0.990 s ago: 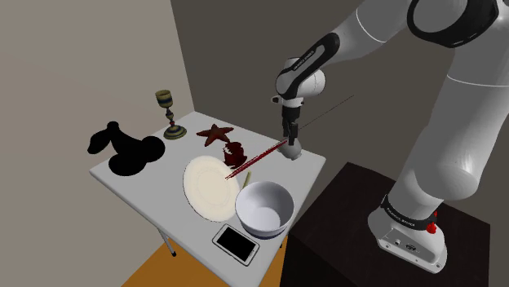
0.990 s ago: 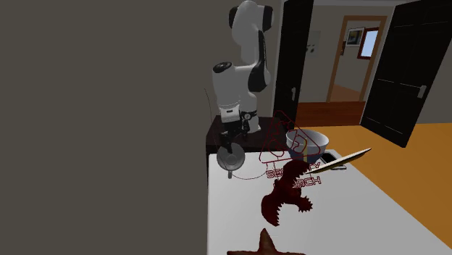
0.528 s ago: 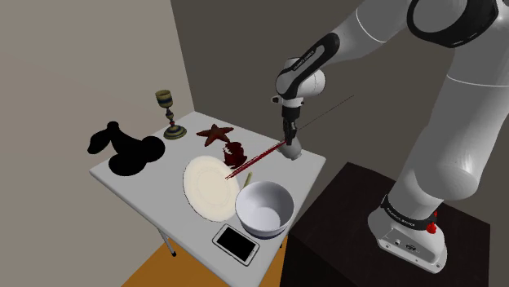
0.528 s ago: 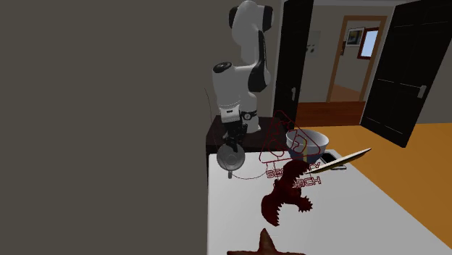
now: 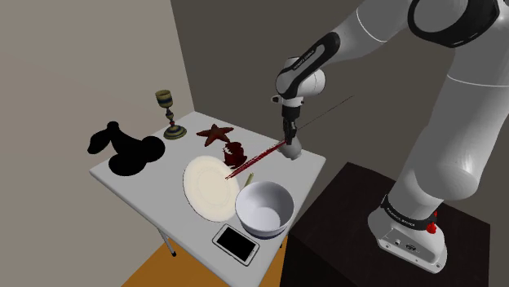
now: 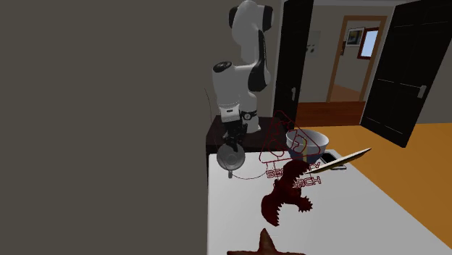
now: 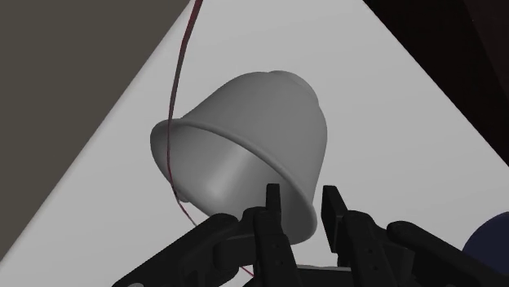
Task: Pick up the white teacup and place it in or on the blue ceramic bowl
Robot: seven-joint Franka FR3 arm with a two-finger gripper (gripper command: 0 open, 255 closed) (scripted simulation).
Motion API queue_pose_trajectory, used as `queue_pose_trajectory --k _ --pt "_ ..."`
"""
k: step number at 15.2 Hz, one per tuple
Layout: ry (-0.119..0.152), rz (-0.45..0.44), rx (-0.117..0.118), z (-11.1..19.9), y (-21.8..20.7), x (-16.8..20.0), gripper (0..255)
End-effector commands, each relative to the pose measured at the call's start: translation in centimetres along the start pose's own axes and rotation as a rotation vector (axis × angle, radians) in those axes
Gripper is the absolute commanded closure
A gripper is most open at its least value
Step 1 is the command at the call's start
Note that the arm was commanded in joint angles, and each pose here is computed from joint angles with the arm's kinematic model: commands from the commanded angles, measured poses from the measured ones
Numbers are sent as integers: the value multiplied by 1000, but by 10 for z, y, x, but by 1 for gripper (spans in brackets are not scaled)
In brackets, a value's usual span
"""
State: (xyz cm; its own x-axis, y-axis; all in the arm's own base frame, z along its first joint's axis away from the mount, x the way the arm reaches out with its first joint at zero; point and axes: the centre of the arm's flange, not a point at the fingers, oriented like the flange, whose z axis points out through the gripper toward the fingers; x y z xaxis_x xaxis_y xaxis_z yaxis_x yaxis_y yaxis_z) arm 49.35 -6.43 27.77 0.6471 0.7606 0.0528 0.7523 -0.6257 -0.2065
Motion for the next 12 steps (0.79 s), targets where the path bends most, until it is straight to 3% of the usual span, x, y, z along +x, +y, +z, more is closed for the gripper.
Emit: queue_pose_trajectory --k 1,12 --pt "0 0 0 -8 -2 0 255" --pt "0 0 0 -65 -14 3 255"
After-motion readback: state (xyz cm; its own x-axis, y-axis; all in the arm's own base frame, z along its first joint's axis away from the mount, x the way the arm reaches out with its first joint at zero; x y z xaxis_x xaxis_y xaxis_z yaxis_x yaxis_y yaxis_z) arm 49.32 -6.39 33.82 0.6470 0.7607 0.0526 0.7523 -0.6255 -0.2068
